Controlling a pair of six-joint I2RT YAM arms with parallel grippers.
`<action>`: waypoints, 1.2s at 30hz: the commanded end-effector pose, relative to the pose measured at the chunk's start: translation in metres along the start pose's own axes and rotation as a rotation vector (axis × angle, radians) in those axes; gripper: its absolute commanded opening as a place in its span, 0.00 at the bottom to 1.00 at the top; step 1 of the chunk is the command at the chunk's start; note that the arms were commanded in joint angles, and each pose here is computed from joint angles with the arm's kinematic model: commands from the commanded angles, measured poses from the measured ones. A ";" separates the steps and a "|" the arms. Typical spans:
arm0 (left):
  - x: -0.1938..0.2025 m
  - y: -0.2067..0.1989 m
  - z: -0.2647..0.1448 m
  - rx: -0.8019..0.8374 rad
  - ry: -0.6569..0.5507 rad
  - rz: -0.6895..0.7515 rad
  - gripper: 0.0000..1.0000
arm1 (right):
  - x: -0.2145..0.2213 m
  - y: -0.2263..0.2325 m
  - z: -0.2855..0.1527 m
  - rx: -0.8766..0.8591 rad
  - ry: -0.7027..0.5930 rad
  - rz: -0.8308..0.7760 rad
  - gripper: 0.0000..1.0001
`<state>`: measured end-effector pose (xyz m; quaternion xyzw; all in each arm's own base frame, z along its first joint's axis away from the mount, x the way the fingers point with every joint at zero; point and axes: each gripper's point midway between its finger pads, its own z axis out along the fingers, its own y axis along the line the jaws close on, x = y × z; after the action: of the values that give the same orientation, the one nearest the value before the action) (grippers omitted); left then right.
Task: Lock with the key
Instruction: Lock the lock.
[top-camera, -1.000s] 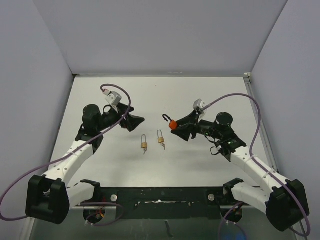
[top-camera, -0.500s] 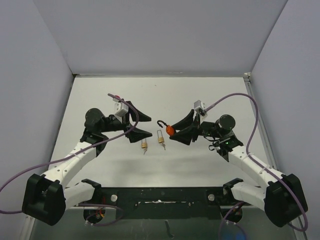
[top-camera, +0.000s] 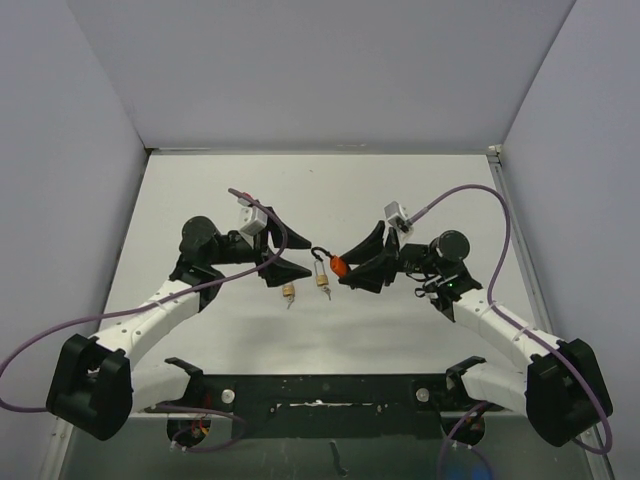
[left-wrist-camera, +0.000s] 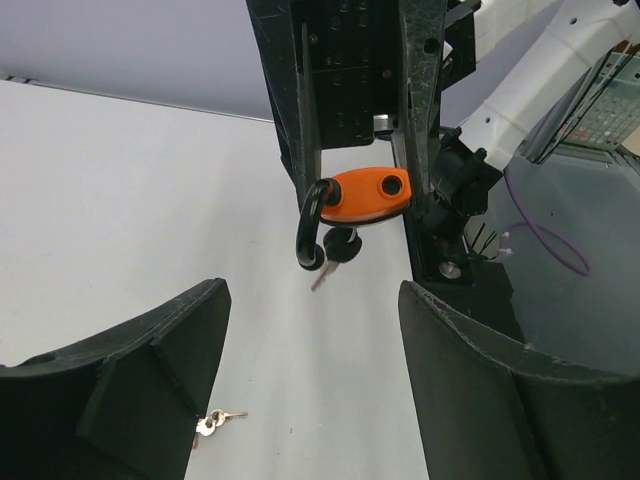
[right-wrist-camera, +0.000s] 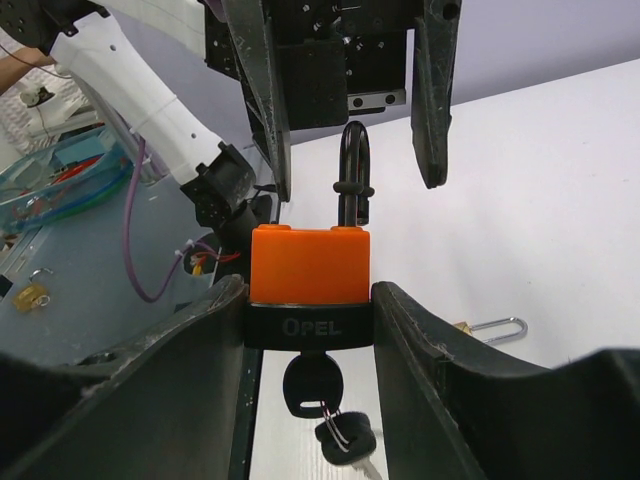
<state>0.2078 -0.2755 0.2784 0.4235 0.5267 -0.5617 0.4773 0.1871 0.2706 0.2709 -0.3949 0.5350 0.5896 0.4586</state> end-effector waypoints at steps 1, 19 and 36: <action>-0.031 0.002 0.011 -0.012 -0.069 0.084 0.64 | -0.016 0.011 0.006 -0.035 -0.019 -0.099 0.00; -0.026 -0.014 0.016 0.017 -0.053 0.101 0.51 | -0.012 0.008 0.013 0.019 -0.004 -0.128 0.00; -0.024 -0.013 0.018 0.016 -0.048 0.112 0.38 | -0.016 0.013 0.013 0.021 -0.008 -0.142 0.00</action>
<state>0.2000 -0.2893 0.2774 0.4295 0.5238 -0.5535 0.4846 0.1786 0.2799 0.2512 -0.4075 0.5599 0.5608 0.4538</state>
